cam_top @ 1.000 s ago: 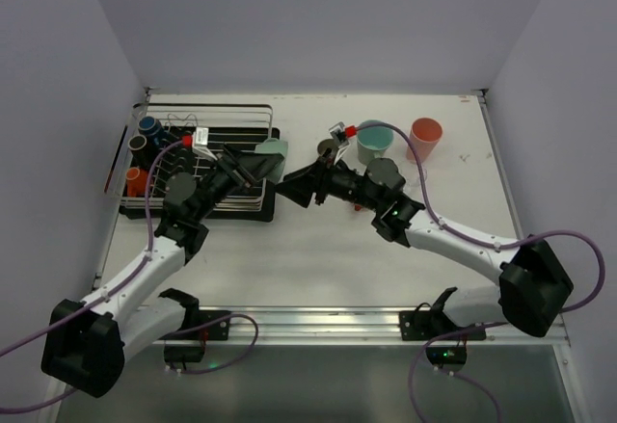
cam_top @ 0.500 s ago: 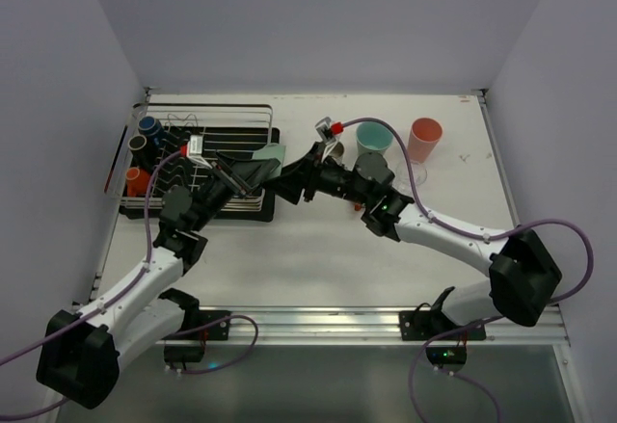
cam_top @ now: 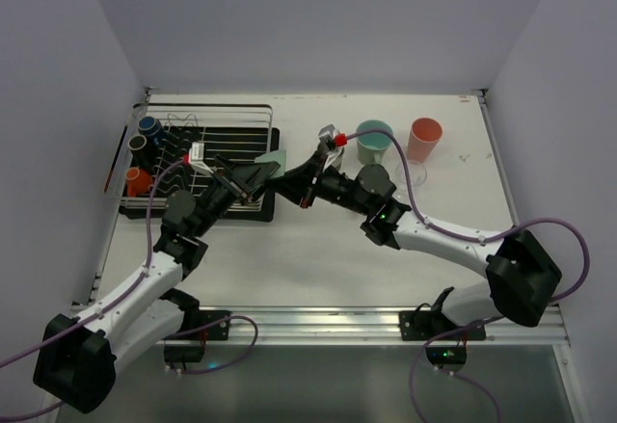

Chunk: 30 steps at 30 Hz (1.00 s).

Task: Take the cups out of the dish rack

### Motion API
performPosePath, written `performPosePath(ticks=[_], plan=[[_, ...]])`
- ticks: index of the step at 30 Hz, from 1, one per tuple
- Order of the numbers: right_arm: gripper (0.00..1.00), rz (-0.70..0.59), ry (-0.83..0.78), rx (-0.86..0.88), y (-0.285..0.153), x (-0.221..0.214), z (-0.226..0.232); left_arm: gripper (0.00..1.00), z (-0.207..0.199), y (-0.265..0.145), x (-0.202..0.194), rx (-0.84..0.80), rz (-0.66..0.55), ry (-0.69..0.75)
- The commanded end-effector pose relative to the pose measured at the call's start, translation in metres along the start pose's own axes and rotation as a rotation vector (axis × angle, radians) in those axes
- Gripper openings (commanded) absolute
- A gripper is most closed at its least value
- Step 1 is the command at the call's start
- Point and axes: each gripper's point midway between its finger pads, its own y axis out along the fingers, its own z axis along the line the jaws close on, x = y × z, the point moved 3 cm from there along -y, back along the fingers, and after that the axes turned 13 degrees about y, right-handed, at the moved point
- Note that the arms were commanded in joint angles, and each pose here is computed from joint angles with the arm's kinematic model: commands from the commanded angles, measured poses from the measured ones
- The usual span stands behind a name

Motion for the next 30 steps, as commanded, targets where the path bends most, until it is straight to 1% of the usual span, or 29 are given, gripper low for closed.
performPosePath(ticks=[1, 2, 4, 5, 7, 9, 10, 11, 12, 13, 14, 15, 16, 17, 18, 19, 20, 21, 22, 23, 24, 25, 26, 27, 28, 30], plan=[[0.0, -0.118, 0.02, 0.012, -0.011, 0.028, 0.022, 0.78, -0.025, -0.004, 0.011, -0.103, -0.05, 0.07], [0.0, -0.129, 0.021, -0.01, -0.013, 0.03, 0.02, 0.86, -0.025, -0.004, 0.011, -0.101, -0.05, 0.082], [0.0, -0.122, 0.015, -0.034, -0.018, 0.031, 0.022, 0.94, -0.02, -0.004, 0.008, -0.072, -0.033, 0.087], [0.0, -0.129, 0.012, -0.054, -0.021, 0.032, 0.021, 0.98, -0.023, -0.003, 0.01, -0.07, -0.031, 0.114], [0.0, -0.122, -0.001, -0.076, -0.028, 0.034, 0.023, 1.0, -0.014, -0.002, 0.008, -0.005, -0.002, 0.144], [0.0, -0.118, -0.014, -0.107, -0.033, 0.035, 0.023, 1.0, -0.018, -0.001, 0.013, 0.016, 0.0, 0.219], [0.0, -0.088, -0.02, -0.147, -0.037, 0.03, 0.018, 1.0, -0.011, -0.002, 0.013, 0.068, 0.008, 0.234], [0.0, -0.086, -0.031, -0.155, -0.042, 0.033, 0.021, 1.0, -0.008, -0.002, 0.016, 0.092, 0.008, 0.29], [0.0, -0.075, -0.035, -0.179, -0.044, 0.033, 0.02, 1.0, -0.015, -0.003, 0.022, 0.097, -0.004, 0.323], [0.0, -0.027, -0.039, -0.228, -0.05, 0.024, 0.012, 1.0, -0.006, -0.005, 0.022, 0.163, 0.008, 0.34], [0.0, 0.0, -0.043, -0.251, -0.053, 0.02, 0.009, 1.0, -0.012, -0.005, 0.031, 0.174, -0.004, 0.413], [0.0, 0.025, -0.051, -0.272, -0.053, 0.022, 0.009, 1.0, -0.011, -0.006, 0.034, 0.204, 0.001, 0.446], [0.0, 0.114, -0.055, -0.343, -0.06, 0.007, -0.003, 1.0, -0.001, -0.011, 0.036, 0.283, 0.018, 0.474], [0.0, 0.149, -0.062, -0.373, -0.058, 0.005, -0.009, 1.0, -0.013, -0.012, 0.049, 0.294, 0.005, 0.571], [0.0, 0.197, -0.066, -0.411, -0.06, -0.002, -0.016, 1.0, -0.01, -0.016, 0.052, 0.34, 0.021, 0.615], [0.0, 0.279, -0.076, -0.499, -0.072, -0.015, -0.032, 1.0, 0.001, -0.027, 0.056, 0.434, 0.058, 0.699], [0.0, 0.306, -0.09, -0.529, -0.072, -0.016, -0.037, 1.0, -0.01, -0.03, 0.071, 0.464, 0.024, 0.75], [0.0, 0.388, -0.096, -0.598, -0.08, -0.031, -0.055, 1.0, 0.002, -0.043, 0.077, 0.576, 0.039, 0.791], [0.0, 0.419, -0.102, -0.631, -0.082, -0.036, -0.062, 1.0, 0.003, -0.049, 0.082, 0.619, 0.04, 0.827], [0.0, 0.434, -0.115, -0.671, -0.084, -0.037, -0.07, 1.0, 0.001, -0.058, 0.091, 0.656, 0.034, 0.894], [0.0, 0.467, -0.118, -0.705, -0.082, -0.042, -0.081, 1.0, 0.006, -0.065, 0.093, 0.7, 0.038, 0.921], [0.0, 0.519, -0.127, -0.735, -0.086, -0.049, -0.088, 1.0, 0.015, -0.077, 0.099, 0.783, 0.04, 0.965], [0.0, 0.52, -0.144, -0.757, -0.08, -0.044, -0.091, 1.0, 0.018, -0.086, 0.101, 0.813, 0.03, 0.984], [0.0, 0.543, -0.151, -0.789, -0.081, -0.046, -0.098, 1.0, 0.021, -0.092, 0.102, 0.84, 0.023, 1.0], [0.0, 0.601, -0.157, -0.832, -0.083, -0.057, -0.113, 1.0, 0.025, -0.099, 0.105, 0.88, 0.001, 1.014], [0.0, 0.624, -0.181, -0.861, -0.077, -0.057, -0.124, 1.0, 0.031, -0.11, 0.107, 0.91, -0.031, 1.039]])
